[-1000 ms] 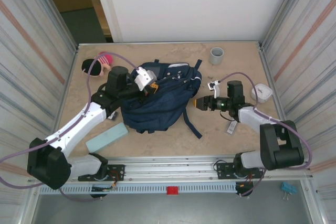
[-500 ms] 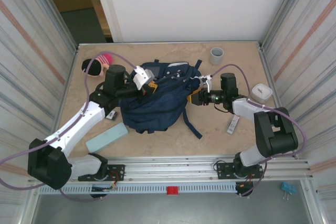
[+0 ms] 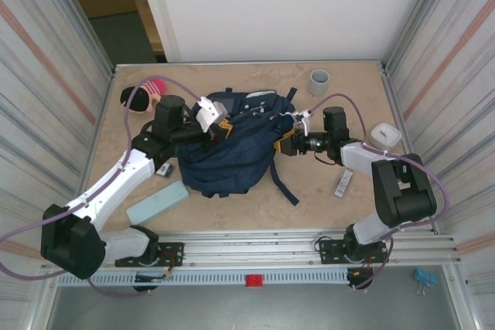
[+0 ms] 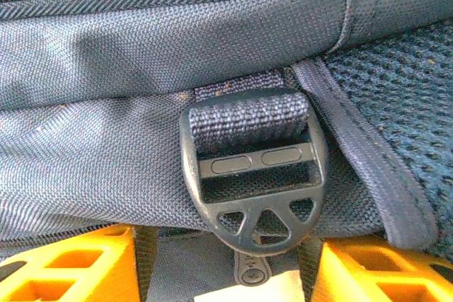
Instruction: Pack books, pencil case, and school supplies into a backpack
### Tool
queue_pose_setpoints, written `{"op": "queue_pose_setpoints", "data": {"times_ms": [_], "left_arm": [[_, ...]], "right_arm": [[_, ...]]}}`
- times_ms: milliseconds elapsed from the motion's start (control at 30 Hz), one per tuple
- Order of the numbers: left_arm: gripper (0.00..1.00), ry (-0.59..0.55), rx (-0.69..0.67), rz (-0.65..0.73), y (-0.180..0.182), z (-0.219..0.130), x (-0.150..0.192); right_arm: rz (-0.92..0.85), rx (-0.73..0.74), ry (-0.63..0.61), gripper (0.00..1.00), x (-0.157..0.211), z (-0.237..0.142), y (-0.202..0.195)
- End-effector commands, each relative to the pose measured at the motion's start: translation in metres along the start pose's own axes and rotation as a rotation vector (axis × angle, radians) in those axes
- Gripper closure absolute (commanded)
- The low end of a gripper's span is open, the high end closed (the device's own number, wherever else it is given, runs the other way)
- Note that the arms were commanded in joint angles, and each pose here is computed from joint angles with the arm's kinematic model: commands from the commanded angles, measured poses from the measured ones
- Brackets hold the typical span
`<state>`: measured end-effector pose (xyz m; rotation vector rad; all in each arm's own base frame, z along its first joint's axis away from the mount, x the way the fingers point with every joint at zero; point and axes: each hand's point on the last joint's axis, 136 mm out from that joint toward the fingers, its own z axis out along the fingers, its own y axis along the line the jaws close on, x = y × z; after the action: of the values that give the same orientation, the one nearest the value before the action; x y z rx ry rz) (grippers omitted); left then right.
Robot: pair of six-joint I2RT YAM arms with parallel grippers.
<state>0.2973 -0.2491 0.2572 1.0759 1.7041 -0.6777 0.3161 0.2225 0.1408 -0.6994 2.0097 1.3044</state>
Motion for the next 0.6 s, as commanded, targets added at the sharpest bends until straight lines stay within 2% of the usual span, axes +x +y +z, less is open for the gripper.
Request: {"op": "queue_pose_setpoints", "data": {"times_ms": [0, 133, 267, 467, 567], "left_arm": [[1.00, -0.202, 0.009, 0.108, -0.004, -0.024, -0.070], [1.00, -0.207, 0.015, 0.105, -0.004, -0.023, -0.070], [1.00, -0.202, -0.002, 0.099, -0.001, -0.022, -0.069], [1.00, -0.199, -0.026, 0.098, 0.004, -0.023, -0.068], [1.00, -0.191, -0.053, 0.087, 0.010, -0.022, -0.067]], "right_arm": [[-0.037, -0.012, -0.008, 0.42, -0.011, 0.002, -0.002], [-0.047, -0.101, 0.008, 0.56, -0.009, 0.005, 0.013], [-0.055, -0.154, 0.009, 0.76, -0.010, 0.001, 0.028], [-0.030, -0.173, 0.014, 0.84, -0.009, -0.005, 0.041], [0.027, -0.121, 0.003, 0.88, -0.012, -0.006, 0.037]]}}
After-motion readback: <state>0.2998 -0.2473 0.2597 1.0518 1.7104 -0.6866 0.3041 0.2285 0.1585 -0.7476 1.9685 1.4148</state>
